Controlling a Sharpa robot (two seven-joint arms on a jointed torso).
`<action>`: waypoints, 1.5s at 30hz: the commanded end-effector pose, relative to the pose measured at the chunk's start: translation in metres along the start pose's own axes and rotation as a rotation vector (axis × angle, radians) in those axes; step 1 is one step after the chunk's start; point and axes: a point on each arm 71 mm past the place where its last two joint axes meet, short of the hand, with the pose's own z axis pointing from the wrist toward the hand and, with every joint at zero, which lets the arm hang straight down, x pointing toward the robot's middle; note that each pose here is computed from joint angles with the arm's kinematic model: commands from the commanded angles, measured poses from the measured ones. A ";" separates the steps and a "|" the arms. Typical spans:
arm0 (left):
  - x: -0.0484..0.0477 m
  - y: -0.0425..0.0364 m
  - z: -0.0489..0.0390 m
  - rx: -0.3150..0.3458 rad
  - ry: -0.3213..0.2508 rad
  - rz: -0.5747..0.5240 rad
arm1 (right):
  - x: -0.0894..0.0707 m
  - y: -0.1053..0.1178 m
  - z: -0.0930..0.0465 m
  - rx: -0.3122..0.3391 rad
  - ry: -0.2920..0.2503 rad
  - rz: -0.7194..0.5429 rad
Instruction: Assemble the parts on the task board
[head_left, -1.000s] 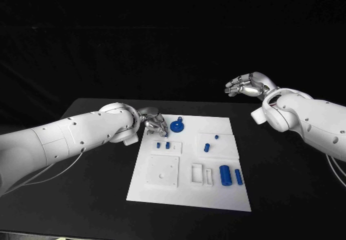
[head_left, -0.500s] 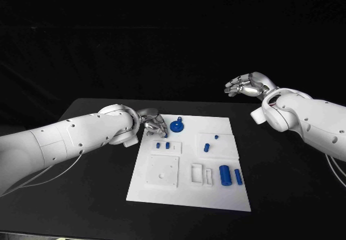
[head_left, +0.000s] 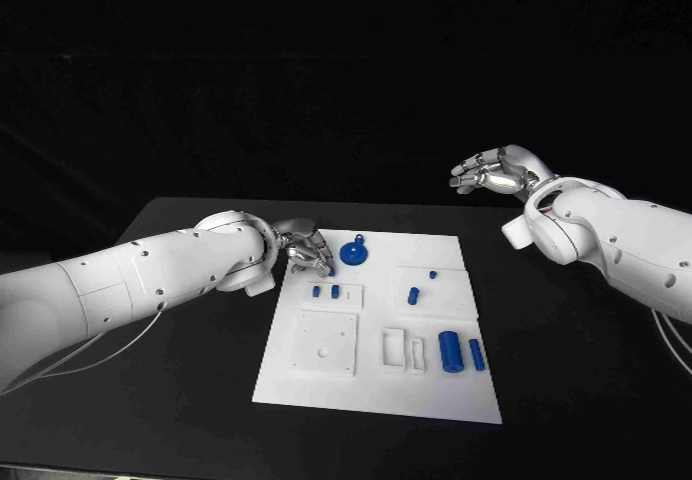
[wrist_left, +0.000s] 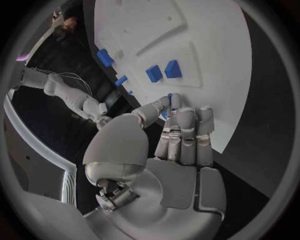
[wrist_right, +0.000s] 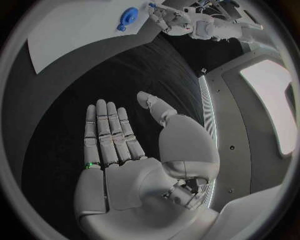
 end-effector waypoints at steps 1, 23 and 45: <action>-0.0001 0.0011 -0.0005 -0.005 -0.015 -0.011 | 0.000 0.001 0.000 -0.010 0.011 -0.003; -0.0107 0.0134 -0.0081 -0.009 -0.094 -0.046 | -0.002 -0.002 -0.003 -0.002 0.018 -0.020; -0.0250 0.0110 -0.0391 0.286 -0.205 -0.669 | 0.038 -0.003 -0.041 -0.049 0.347 -0.587</action>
